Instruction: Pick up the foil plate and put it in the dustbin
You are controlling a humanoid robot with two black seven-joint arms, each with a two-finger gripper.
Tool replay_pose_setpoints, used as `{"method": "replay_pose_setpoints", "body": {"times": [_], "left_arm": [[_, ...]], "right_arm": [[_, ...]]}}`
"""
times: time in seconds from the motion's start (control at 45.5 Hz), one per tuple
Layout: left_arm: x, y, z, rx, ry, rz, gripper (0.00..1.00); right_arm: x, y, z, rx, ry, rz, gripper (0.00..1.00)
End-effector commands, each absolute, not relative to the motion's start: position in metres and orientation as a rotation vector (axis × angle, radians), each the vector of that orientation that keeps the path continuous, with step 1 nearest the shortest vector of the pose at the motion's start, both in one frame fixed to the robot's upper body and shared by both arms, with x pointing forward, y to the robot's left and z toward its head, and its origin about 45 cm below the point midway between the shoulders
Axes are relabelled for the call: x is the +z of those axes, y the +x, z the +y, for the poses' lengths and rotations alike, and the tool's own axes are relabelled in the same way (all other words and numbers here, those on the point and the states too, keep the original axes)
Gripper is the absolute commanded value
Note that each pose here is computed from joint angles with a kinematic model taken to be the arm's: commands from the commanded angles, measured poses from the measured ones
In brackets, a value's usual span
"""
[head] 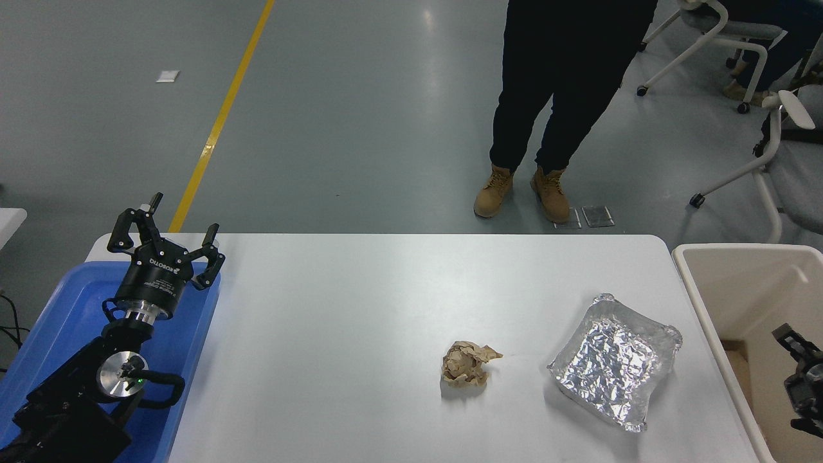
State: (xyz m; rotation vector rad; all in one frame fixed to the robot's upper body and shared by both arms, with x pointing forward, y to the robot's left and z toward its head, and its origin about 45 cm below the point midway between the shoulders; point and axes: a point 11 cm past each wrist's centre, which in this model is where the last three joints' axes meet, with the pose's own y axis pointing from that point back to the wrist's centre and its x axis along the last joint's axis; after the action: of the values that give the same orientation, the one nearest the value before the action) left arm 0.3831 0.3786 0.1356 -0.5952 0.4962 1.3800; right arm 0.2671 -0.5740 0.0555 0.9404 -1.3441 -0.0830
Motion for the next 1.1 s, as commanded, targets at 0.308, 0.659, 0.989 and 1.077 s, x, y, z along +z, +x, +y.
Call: {"method": "replay_pose_setpoints", "body": {"times": [0.308, 0.659, 0.989, 1.077], "left_arm": [[0.1355, 0.3831, 0.3784, 1.38, -0.595, 0.497, 0.98], [0.1355, 0.3831, 0.3783, 1.379, -0.594, 0.496, 0.98], [0.1358, 0.3831, 0.379, 1.38, -0.593, 0.495, 0.98], [0.1354, 0.3831, 0.3784, 1.381, -0.593, 0.496, 0.98]], "right_arm": [[0.0544, 0.2652, -0.5742, -0.084, 0.937, -1.344, 1.0], [0.0553, 0.2652, -0.5752, -0.082, 0.934, -1.345, 1.0], [0.0578, 0.2695, -0.5744, -0.078, 0.938, -1.351, 1.0], [0.0582, 0.2702, -0.5743, -0.077, 0.939, -1.352, 1.0]]}}
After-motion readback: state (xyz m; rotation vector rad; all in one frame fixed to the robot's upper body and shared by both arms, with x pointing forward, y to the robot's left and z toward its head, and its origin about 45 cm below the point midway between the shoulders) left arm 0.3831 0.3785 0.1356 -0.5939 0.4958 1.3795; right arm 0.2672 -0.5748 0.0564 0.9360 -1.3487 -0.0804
